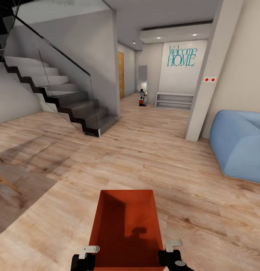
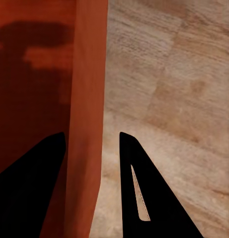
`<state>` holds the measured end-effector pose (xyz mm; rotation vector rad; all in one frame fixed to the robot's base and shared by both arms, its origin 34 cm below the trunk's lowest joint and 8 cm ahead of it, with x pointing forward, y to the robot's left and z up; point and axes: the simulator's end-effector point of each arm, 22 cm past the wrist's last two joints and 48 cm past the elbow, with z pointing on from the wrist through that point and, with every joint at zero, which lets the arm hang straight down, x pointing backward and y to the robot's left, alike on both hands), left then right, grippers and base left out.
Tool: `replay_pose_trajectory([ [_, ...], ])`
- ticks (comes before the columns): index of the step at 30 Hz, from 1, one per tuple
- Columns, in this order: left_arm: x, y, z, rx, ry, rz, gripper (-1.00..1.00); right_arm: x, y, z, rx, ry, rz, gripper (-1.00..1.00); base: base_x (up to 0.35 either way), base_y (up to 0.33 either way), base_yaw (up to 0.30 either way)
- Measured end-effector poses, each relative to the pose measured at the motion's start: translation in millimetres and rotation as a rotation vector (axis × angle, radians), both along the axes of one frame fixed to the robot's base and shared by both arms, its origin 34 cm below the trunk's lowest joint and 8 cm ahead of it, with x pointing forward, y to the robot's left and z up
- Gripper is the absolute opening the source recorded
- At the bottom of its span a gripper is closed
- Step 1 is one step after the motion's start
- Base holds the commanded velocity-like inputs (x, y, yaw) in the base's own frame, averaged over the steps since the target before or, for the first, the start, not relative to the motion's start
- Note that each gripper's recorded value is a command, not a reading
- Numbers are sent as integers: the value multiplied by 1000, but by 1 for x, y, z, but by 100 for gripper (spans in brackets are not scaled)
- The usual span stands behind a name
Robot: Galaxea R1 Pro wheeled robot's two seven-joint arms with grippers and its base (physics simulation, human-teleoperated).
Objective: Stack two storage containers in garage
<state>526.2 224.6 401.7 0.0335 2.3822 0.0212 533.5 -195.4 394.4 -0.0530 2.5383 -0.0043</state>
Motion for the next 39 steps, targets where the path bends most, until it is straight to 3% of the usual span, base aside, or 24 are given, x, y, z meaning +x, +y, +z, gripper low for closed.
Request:
replay_pose_trajectory([
  [39, 0, 0, 0, -1, 0, 1, -100, 0, 0, 0, 0, 0, 0, -100, 347, 0, -15],
])
